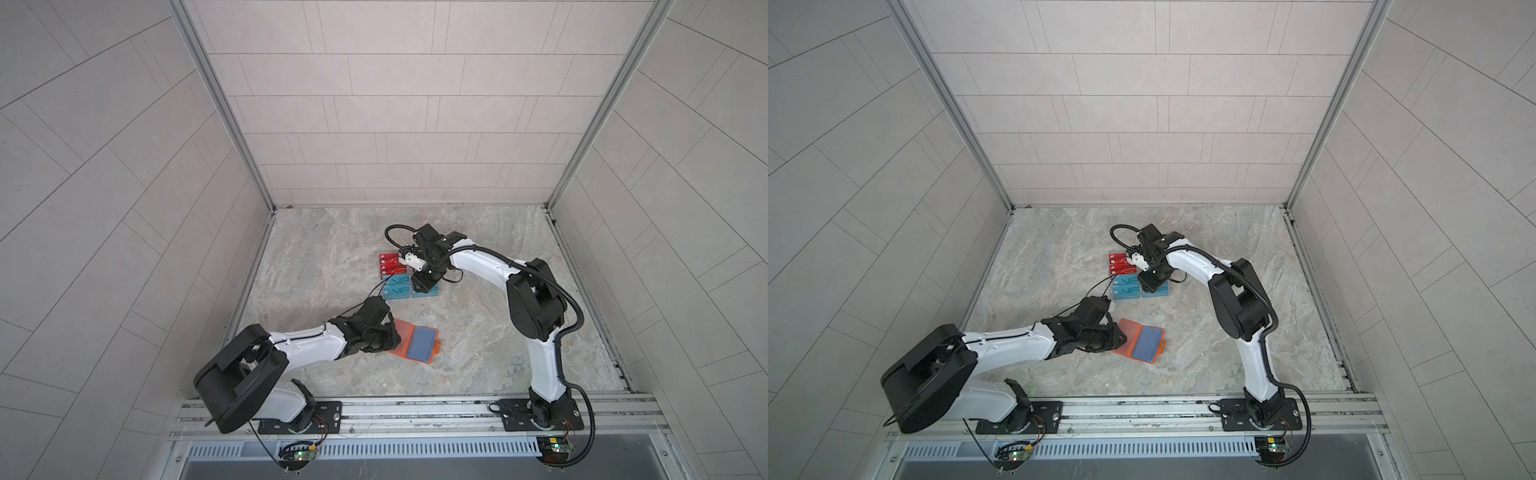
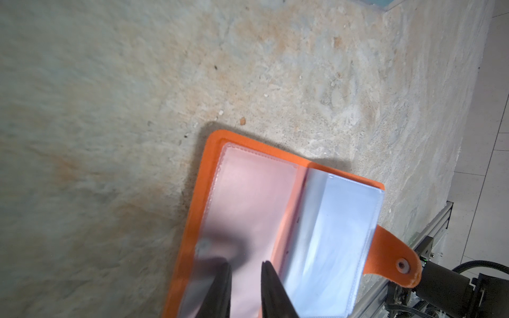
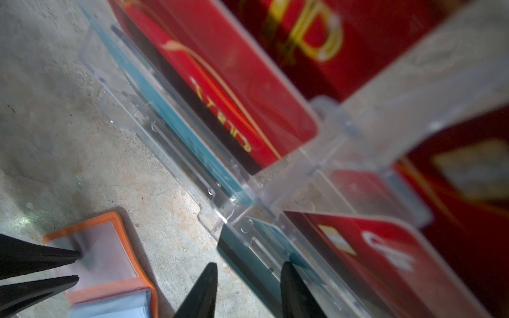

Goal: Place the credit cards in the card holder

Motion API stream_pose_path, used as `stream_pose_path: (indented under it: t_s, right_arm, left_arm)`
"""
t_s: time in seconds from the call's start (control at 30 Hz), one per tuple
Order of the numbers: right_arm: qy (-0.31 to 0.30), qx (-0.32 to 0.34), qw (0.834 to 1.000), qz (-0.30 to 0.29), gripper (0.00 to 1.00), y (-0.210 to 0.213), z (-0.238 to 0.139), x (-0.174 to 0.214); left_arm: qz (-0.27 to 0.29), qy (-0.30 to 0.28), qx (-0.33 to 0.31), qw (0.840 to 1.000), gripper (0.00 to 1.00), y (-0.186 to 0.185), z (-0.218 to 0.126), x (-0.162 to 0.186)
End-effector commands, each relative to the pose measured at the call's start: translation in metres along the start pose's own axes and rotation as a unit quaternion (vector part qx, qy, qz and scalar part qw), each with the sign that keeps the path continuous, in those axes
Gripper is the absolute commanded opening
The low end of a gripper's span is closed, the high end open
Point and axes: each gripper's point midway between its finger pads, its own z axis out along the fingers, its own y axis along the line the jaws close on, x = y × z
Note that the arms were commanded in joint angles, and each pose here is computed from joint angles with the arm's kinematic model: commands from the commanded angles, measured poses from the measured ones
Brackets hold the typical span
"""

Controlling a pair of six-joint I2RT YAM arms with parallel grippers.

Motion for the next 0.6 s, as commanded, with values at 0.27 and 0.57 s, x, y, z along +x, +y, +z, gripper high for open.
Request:
stream_pose_path:
  t_s: [0.27, 0.57]
  right_arm:
    - [0.001, 0.011, 1.000, -0.029, 0.36, 0.003, -0.011, 0.003]
    - [0.021, 0.002, 0.999, -0.027, 0.27, 0.003, 0.000, 0.007]
  left_arm:
    - [-0.007, 0.024, -0.034, 0.999, 0.25, 0.020, 0.004, 0.014]
    - [-0.008, 0.023, -0.036, 0.999, 0.25, 0.020, 0.003, 0.014]
